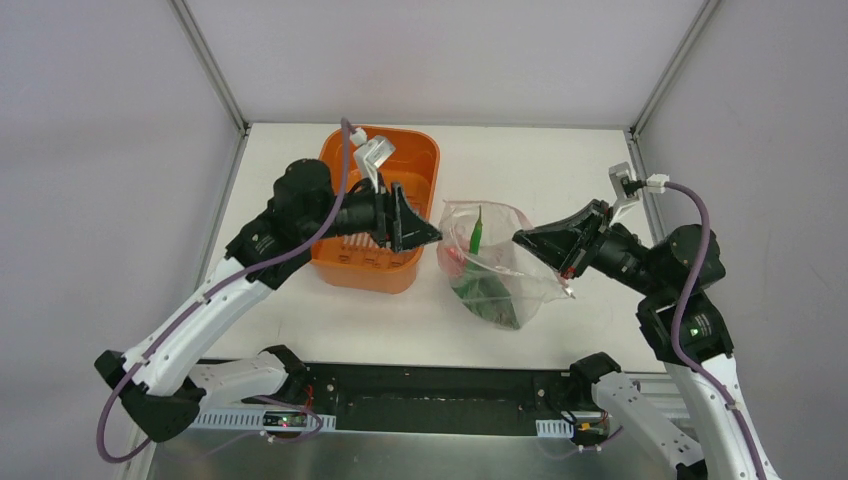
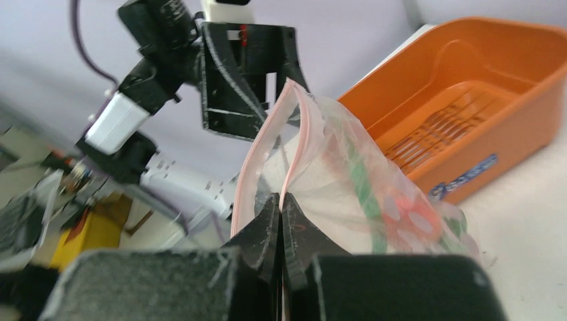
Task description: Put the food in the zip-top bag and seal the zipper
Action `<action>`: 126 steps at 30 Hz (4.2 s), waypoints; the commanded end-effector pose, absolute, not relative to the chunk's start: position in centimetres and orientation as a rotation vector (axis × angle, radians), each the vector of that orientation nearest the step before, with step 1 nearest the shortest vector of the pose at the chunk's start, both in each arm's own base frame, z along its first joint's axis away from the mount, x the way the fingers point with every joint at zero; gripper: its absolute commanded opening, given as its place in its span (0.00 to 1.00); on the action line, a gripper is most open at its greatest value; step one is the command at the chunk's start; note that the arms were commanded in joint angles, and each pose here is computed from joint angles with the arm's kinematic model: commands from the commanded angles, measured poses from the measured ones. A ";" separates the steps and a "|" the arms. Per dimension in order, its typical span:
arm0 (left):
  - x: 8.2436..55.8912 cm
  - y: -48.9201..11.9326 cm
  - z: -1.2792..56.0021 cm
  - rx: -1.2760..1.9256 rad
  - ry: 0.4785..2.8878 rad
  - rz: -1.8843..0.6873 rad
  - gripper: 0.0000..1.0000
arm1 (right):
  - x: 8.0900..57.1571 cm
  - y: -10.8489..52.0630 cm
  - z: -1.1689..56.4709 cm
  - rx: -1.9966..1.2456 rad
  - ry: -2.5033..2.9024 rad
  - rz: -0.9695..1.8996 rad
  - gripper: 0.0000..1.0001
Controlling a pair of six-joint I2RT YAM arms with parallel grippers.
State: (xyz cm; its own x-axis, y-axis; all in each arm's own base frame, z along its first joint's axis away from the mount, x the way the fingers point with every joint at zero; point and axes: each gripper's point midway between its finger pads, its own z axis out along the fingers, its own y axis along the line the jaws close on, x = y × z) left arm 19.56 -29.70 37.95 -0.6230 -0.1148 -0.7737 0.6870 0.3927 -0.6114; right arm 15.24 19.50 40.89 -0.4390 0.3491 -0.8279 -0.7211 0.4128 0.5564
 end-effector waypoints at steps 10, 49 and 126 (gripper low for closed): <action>13.8 -25.0 34.7 0.582 1.751 -1.276 0.74 | 9.0 22.1 37.6 -0.754 1.788 1.647 0.00; 19.5 -27.5 30.4 0.828 1.780 -0.985 0.02 | 16.8 23.0 31.5 -0.813 1.764 1.284 0.09; 24.4 -22.6 28.0 0.380 1.894 -0.836 0.00 | 18.2 18.9 29.3 -0.424 1.537 1.045 0.03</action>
